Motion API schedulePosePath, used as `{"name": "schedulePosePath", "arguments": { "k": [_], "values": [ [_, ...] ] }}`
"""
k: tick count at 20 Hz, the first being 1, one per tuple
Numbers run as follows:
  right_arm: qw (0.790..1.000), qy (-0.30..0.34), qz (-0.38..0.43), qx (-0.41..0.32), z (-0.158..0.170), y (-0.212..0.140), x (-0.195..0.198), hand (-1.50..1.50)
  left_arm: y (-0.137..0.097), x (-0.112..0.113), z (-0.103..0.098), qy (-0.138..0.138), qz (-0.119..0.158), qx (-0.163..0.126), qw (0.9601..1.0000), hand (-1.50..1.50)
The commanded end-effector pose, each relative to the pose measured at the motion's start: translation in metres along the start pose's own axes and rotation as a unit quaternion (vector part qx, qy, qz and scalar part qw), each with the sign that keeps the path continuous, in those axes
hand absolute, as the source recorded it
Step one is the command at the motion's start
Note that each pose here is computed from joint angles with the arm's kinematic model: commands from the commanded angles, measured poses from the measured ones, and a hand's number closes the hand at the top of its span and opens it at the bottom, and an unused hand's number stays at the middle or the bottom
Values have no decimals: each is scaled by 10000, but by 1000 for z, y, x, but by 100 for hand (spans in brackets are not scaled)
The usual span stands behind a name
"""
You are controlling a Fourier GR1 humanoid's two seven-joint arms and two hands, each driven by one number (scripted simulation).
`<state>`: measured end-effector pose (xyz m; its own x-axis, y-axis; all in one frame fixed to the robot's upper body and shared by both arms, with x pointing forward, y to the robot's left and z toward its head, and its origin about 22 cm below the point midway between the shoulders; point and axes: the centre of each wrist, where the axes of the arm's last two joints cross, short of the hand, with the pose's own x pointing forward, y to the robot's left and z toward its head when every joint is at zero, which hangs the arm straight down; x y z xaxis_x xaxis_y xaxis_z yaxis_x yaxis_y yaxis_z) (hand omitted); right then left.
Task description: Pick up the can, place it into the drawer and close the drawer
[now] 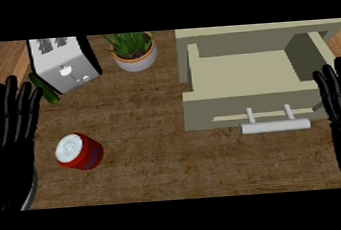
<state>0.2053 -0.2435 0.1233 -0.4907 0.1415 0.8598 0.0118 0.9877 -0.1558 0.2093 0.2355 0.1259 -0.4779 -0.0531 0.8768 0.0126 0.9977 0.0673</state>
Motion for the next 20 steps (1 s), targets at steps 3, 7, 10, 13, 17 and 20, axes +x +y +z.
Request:
{"name": "schedulePosePath", "arguments": {
  "k": [3, 7, 10, 13, 17, 20],
  "values": [
    [9993, -111, -253, -269, 14, 0, 1, -150, 45, 7, 20, -162, 379, -828, 9957, -150],
    [9889, 1216, -226, -822, 21, -7, -20, -150, 80, -26, 49, 1651, 296, -575, 9842, -150],
    [9866, 1388, -313, -797, 14, -7, -13, -150, 111, -3, 42, 1781, 351, -690, 9810, -150],
    [9856, 1424, -266, -874, 10, -26, -13, -150, 136, 13, 31, 1796, 488, -607, 9806, -150],
    [9864, 1409, -284, -793, 8, -15, -1, -150, 145, 13, 39, 1851, 399, -579, 9802, -150],
    [9847, 1484, -303, -857, 22, -21, -28, -150, 147, 6, 41, 1811, 656, -657, 9791, -150]
  ]
}}
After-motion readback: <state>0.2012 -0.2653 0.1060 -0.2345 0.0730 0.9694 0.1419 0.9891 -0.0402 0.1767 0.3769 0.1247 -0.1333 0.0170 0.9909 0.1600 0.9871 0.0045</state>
